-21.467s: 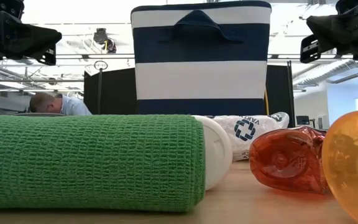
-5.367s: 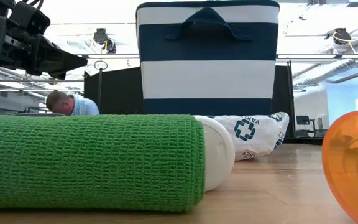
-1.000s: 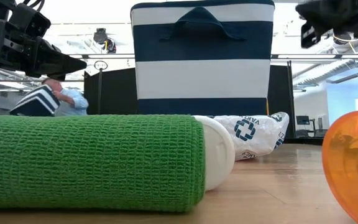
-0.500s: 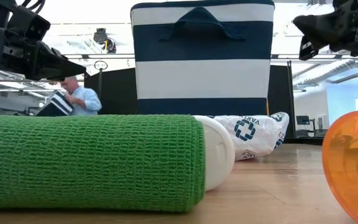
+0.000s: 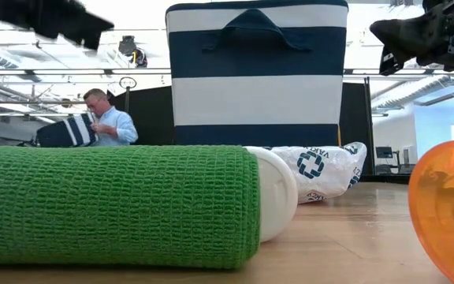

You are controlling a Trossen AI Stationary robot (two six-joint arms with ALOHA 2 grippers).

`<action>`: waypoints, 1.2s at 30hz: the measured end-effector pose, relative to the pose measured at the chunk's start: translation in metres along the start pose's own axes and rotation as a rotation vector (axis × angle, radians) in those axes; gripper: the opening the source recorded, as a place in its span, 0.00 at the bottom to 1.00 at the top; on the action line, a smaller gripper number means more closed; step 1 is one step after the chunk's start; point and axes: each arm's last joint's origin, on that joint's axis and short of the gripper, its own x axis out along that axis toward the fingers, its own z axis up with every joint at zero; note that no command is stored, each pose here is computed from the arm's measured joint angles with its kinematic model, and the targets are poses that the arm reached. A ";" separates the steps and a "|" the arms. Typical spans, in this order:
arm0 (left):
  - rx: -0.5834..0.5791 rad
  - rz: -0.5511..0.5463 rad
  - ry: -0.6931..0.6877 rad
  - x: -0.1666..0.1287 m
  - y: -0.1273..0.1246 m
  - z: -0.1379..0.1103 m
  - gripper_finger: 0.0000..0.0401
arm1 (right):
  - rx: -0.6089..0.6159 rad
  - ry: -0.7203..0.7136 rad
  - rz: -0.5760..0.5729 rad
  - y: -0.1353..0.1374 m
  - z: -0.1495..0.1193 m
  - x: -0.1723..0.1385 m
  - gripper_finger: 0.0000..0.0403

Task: Pick & place medical supplies in basket/bin
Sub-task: Put the green bandage into the blue bin

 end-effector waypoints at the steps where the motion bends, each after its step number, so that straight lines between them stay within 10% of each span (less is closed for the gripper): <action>1: -0.001 0.002 0.023 0.004 -0.004 0.012 0.01 | 0.000 0.000 0.000 0.000 0.000 0.000 0.00; 15: -0.049 -0.084 0.354 0.096 -0.121 0.089 0.06 | 0.001 0.001 0.001 0.000 0.000 0.000 0.00; 22: -0.141 -0.137 0.588 0.131 -0.164 0.097 0.29 | 0.013 0.001 0.001 0.000 0.000 0.000 0.00; 36: -0.273 -0.140 0.806 0.191 -0.188 0.041 0.79 | 0.040 0.009 -0.001 0.000 -0.001 0.001 0.00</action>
